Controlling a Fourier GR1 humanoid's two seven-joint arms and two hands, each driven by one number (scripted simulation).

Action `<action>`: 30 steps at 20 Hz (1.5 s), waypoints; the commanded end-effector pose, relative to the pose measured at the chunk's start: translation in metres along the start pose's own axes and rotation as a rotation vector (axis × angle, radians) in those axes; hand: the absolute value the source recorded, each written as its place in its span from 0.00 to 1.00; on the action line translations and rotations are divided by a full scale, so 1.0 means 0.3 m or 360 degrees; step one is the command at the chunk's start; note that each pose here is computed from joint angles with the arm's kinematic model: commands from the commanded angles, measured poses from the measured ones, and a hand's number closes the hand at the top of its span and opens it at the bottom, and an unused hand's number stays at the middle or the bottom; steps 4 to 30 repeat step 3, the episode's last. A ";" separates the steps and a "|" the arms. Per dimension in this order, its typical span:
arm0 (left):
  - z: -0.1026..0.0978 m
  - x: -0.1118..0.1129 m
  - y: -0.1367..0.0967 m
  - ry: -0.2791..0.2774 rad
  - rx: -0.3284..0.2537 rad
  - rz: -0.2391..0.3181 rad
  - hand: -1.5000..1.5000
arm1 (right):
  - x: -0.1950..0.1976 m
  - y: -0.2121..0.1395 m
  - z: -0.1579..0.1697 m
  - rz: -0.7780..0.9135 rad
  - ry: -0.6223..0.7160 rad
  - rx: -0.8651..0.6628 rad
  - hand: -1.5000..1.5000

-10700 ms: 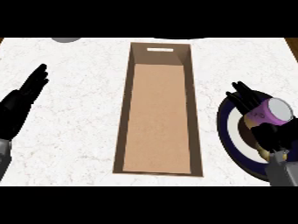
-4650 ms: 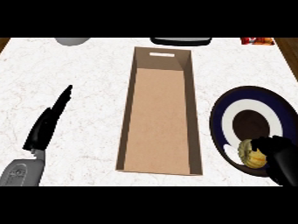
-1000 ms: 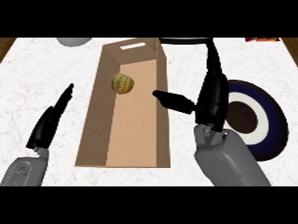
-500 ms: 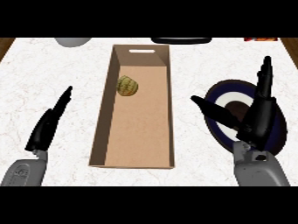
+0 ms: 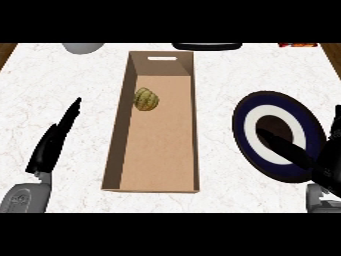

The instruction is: Pick the squash from the plate and place it in the cardboard box

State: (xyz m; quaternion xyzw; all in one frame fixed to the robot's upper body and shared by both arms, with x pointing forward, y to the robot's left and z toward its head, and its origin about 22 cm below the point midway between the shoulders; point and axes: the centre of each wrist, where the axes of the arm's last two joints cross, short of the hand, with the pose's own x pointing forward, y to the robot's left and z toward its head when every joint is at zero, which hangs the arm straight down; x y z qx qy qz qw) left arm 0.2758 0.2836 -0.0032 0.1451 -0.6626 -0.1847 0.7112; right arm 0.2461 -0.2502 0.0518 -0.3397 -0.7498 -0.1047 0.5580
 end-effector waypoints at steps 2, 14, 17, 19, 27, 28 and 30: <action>0.020 -0.016 0.002 -0.0001 -0.0018 -0.0002 0.50 | -0.030 -0.101 0.052 0.0035 -0.0001 0.0050 0.00; -0.030 -0.016 -0.018 -0.0005 -0.0001 -0.0004 0.50 | -0.081 -0.049 0.067 0.0055 -0.0008 0.0034 0.00; -0.030 -0.016 -0.018 -0.0005 -0.0001 -0.0004 0.50 | -0.081 -0.049 0.067 0.0055 -0.0008 0.0034 0.00; -0.030 -0.016 -0.018 -0.0005 -0.0001 -0.0004 0.50 | -0.081 -0.049 0.067 0.0055 -0.0008 0.0034 0.00; -0.030 -0.016 -0.018 -0.0005 -0.0001 -0.0004 0.50 | -0.081 -0.049 0.067 0.0055 -0.0008 0.0034 0.00; -0.030 -0.016 -0.018 -0.0005 -0.0001 -0.0004 0.50 | -0.081 -0.049 0.067 0.0055 -0.0008 0.0034 0.00; -0.030 -0.016 -0.018 -0.0005 -0.0001 -0.0004 0.50 | -0.081 -0.049 0.067 0.0055 -0.0008 0.0034 0.00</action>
